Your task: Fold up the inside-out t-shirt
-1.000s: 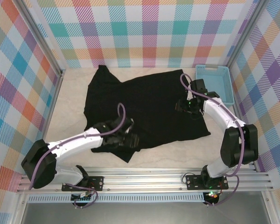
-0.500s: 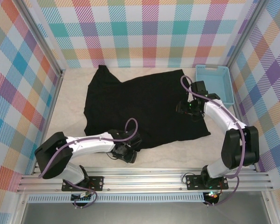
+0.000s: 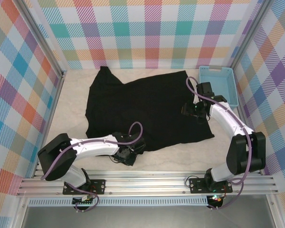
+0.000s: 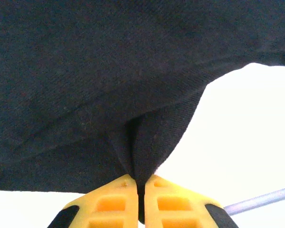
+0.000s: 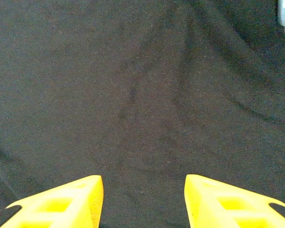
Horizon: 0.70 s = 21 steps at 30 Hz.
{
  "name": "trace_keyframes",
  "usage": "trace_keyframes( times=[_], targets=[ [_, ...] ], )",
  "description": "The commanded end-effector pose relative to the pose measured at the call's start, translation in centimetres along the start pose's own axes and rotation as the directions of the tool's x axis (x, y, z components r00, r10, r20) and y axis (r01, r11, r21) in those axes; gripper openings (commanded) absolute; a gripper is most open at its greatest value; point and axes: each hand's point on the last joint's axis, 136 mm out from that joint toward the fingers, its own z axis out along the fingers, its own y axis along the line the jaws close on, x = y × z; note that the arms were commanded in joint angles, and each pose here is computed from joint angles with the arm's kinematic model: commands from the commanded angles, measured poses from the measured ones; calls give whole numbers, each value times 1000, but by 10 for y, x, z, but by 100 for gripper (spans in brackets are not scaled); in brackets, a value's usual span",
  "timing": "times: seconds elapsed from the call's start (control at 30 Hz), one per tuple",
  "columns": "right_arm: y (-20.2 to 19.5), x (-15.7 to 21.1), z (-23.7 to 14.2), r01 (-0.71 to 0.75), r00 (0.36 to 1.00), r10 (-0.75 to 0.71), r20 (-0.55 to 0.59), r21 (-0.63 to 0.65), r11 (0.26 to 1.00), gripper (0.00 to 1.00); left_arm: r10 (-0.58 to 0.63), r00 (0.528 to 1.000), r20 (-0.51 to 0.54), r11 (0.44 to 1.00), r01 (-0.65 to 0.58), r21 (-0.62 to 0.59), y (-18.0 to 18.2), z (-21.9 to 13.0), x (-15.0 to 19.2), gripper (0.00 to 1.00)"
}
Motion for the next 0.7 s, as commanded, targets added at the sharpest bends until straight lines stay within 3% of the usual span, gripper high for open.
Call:
trace_keyframes(
  times=[0.0,0.4,0.67],
  targets=[
    [-2,-3,-15,15,1000,-16,21,13,1000,49,54,998,37,999,-55,1,0,-37,1,7],
    [-7,9,-15,14,1000,-13,-18,33,999,50,67,994,89,994,-75,85,9,-116,12,4],
    [-7,17,-11,5,999,-4,-45,24,1000,50,75,994,80,975,-90,202,-8,-120,17,3]
  ],
)
